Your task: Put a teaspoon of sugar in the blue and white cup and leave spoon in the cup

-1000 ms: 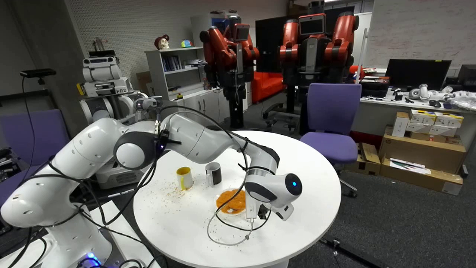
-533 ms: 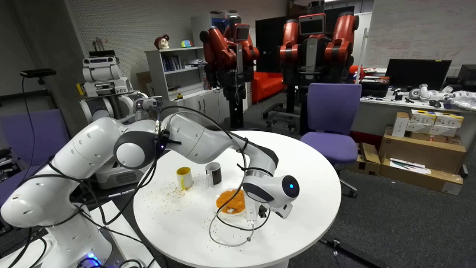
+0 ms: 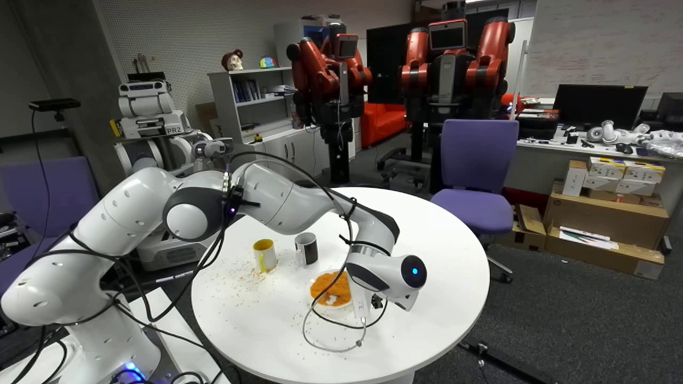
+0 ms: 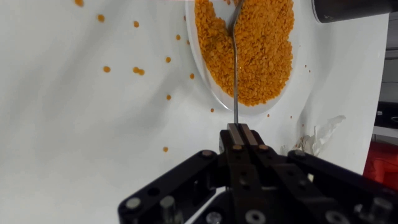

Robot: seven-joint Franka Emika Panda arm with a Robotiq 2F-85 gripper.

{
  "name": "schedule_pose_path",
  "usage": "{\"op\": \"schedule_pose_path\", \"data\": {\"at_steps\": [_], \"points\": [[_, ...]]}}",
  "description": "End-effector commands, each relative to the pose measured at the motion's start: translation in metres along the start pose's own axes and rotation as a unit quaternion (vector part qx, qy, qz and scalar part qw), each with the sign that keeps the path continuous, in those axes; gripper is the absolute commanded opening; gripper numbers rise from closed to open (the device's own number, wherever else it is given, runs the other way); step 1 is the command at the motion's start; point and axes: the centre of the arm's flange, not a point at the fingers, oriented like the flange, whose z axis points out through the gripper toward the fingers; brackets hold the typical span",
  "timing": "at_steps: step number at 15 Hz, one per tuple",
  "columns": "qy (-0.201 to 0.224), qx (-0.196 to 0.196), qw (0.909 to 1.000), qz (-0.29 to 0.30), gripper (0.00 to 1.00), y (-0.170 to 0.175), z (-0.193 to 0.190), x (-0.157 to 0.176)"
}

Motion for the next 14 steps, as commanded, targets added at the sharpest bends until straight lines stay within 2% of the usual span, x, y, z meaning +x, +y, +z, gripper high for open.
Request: {"op": "schedule_pose_path", "data": {"at_steps": [1,14], "points": [[0.033,0.014,0.9992,-0.021,0.01,-0.011,-0.007,-0.018],[0.046,0.051,0.9953,-0.069,0.01,-0.021,-0.009,-0.022]]}}
